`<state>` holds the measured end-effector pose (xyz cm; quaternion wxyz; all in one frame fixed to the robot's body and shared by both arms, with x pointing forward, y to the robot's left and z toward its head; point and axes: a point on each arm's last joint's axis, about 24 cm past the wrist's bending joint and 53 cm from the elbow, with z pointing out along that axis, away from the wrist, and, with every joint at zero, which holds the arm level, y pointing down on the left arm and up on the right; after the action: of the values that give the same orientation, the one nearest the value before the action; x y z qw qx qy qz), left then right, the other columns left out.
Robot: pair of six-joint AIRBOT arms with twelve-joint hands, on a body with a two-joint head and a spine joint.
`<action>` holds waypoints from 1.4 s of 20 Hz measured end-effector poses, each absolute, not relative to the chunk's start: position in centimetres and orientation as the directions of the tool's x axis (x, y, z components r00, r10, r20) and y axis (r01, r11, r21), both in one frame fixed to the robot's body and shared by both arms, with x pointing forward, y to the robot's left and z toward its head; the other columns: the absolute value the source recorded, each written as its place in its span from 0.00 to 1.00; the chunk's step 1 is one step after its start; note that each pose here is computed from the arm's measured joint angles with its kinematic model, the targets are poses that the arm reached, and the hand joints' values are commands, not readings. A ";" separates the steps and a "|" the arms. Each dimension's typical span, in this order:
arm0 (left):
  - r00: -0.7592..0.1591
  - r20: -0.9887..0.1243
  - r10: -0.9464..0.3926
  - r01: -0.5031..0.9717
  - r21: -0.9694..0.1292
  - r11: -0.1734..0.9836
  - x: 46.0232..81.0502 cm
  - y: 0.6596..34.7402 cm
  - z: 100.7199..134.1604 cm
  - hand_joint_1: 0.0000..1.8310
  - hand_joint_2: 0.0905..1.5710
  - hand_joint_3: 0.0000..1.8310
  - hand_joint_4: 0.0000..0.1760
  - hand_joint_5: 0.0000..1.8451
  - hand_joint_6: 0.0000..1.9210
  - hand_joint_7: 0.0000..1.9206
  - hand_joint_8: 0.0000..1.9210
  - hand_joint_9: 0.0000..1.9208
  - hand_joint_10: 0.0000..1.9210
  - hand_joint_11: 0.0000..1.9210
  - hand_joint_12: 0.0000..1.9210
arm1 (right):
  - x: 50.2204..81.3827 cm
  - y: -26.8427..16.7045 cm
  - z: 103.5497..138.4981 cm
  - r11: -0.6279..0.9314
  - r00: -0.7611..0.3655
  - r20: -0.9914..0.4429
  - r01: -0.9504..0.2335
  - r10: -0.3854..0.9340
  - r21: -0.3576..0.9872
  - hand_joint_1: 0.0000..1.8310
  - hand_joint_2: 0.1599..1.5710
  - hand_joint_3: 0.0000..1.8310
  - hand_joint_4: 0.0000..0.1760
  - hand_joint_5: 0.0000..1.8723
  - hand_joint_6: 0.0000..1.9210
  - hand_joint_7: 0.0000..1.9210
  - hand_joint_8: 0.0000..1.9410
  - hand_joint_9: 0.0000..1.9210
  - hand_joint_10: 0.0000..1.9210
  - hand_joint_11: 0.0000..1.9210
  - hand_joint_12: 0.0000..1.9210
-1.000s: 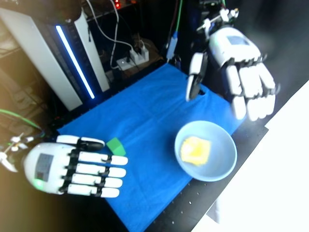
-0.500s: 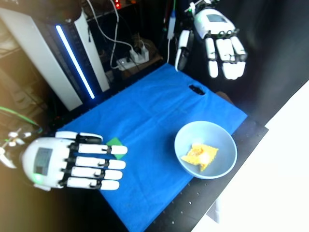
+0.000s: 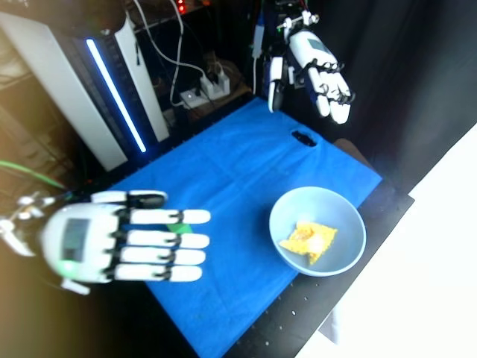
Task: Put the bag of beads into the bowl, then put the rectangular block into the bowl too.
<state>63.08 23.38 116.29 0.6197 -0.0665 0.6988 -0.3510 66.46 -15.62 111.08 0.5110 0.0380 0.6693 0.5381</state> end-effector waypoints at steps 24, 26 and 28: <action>-0.253 -0.768 -0.588 0.302 -0.641 0.706 62.5 23.1 114.2 0.44 0.61 0.00 0.72 0.07 0.00 0.14 0.00 0.17 0.00 0.00 0.46 | 67.7 -15.4 108.8 0.491 -0.500 -0.675 -0.464 0.542 0.738 0.63 0.69 0.00 0.00 0.50 0.54 0.44 0.81 0.40 0.97 0.40 0.99; -0.256 -0.767 -0.588 0.300 -0.642 0.706 62.4 23.2 114.1 0.44 0.61 0.00 0.69 0.07 0.00 0.15 0.00 0.17 0.00 0.00 0.48 | 67.8 -14.9 109.2 0.489 -0.497 -0.683 -0.477 0.536 0.731 0.63 0.71 0.00 0.00 0.47 0.58 0.51 0.90 0.54 1.00 0.54 1.00; -0.258 -0.764 -0.591 0.296 -0.645 0.704 62.4 23.3 114.0 0.44 0.61 0.00 0.69 0.07 0.00 0.14 0.00 0.17 0.00 0.00 0.47 | 68.0 -13.8 110.4 0.477 -0.490 -0.700 -0.513 0.519 0.713 0.68 0.71 0.00 0.00 0.45 0.53 0.50 0.65 0.46 0.73 0.42 0.87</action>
<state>62.37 23.29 113.96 0.6000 -0.1051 0.7016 -0.3699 67.99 -13.81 110.42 0.5052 0.0021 0.6954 0.5111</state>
